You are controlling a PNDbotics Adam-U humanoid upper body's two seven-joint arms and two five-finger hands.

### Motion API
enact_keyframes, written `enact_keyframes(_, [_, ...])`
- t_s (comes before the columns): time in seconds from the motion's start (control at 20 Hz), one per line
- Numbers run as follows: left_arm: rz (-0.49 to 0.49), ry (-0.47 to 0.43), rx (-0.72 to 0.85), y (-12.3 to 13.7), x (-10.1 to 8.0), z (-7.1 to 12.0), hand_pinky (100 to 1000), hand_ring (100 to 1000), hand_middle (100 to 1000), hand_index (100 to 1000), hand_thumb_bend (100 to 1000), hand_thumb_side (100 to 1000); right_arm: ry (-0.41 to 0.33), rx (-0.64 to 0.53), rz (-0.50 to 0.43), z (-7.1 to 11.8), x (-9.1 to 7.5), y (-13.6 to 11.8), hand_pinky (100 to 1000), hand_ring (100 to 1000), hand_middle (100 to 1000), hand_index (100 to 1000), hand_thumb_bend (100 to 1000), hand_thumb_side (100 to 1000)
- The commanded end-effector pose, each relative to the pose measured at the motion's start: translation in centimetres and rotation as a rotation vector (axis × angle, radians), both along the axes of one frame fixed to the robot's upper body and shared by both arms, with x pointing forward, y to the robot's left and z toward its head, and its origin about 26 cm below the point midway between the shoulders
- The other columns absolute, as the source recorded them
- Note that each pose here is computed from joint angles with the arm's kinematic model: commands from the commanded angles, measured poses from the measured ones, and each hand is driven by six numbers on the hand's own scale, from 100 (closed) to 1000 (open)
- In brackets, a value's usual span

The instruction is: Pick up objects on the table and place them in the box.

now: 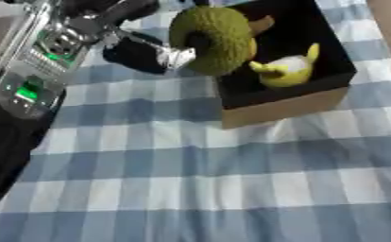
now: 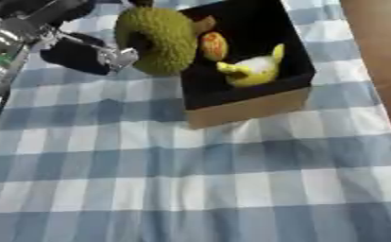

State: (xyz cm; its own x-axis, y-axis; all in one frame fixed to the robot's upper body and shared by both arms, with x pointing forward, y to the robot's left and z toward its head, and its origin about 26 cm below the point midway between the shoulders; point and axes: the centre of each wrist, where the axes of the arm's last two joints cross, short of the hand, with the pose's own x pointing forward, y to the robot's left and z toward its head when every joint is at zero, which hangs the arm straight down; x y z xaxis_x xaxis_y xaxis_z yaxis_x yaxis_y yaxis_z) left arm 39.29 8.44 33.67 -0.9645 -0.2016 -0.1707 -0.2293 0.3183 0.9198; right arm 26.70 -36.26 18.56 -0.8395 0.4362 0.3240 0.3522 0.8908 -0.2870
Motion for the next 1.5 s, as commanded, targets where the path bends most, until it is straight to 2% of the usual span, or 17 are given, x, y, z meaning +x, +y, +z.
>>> enact_keyframes(0.05, [-0.012, 0.015, -0.001, -0.9, 1.7, 1.2, 568, 648, 533, 598, 100, 287, -0.019, -0.012, 0.002, 0.8, 0.0, 0.0, 956, 1000, 414, 989, 100, 470])
enact_keyframes(0.25, [-0.019, 0.085, 0.029, -2.4, 4.1, 0.7, 570, 648, 534, 603, 100, 288, -0.024, -0.005, 0.016, 1.0, 0.1, 0.1, 956, 1000, 417, 989, 100, 470])
enact_keyframes(0.45, [-0.005, 0.088, 0.038, -3.8, 5.5, 0.0, 579, 650, 535, 595, 100, 282, -0.026, -0.002, 0.029, 1.2, 0.3, 0.3, 956, 1000, 419, 989, 100, 470])
enact_keyframes(0.7, [0.073, 0.09, 0.071, -4.8, 7.3, -3.1, 582, 652, 540, 597, 100, 273, -0.03, 0.002, 0.04, 1.4, 0.4, 0.4, 957, 1000, 420, 989, 100, 470])
enact_keyframes(0.85, [0.086, 0.089, 0.073, -5.2, 7.8, -4.7, 595, 660, 549, 611, 100, 271, -0.03, 0.003, 0.044, 1.5, 0.4, 0.4, 957, 1000, 420, 989, 100, 470])
enact_keyframes(1.05, [0.087, 0.098, 0.062, -5.7, 8.1, -6.1, 644, 690, 577, 674, 100, 253, -0.032, 0.004, 0.047, 1.6, 0.5, 0.4, 957, 1000, 422, 989, 100, 470])
enact_keyframes(1.15, [0.09, 0.092, 0.07, -5.7, 8.2, -6.5, 688, 738, 631, 757, 100, 204, -0.032, 0.005, 0.048, 1.6, 0.5, 0.4, 957, 1000, 422, 989, 100, 470])
enact_keyframes(1.2, [0.095, 0.088, 0.079, -5.7, 8.2, -6.6, 727, 786, 705, 846, 100, 214, -0.032, 0.005, 0.048, 1.6, 0.5, 0.4, 957, 1000, 422, 989, 100, 470])
enact_keyframes(1.25, [0.101, 0.082, 0.084, -5.6, 8.3, -6.7, 759, 817, 746, 882, 100, 251, -0.032, 0.004, 0.048, 1.6, 0.5, 0.4, 956, 1000, 422, 988, 100, 470])
enact_keyframes(1.3, [0.109, 0.074, 0.083, -5.6, 8.3, -6.6, 776, 831, 760, 891, 100, 280, -0.031, 0.004, 0.049, 1.6, 0.5, 0.4, 957, 1000, 422, 989, 100, 470])
enact_keyframes(1.35, [0.12, 0.062, 0.073, -5.5, 8.3, -6.5, 801, 851, 779, 905, 100, 348, -0.031, 0.004, 0.048, 1.6, 0.5, 0.4, 957, 1000, 422, 989, 100, 470])
enact_keyframes(1.5, [0.132, 0.028, 0.01, -5.4, 8.0, -5.8, 824, 872, 797, 921, 156, 431, -0.03, 0.003, 0.048, 1.6, 0.4, 0.4, 957, 1000, 421, 989, 100, 470])
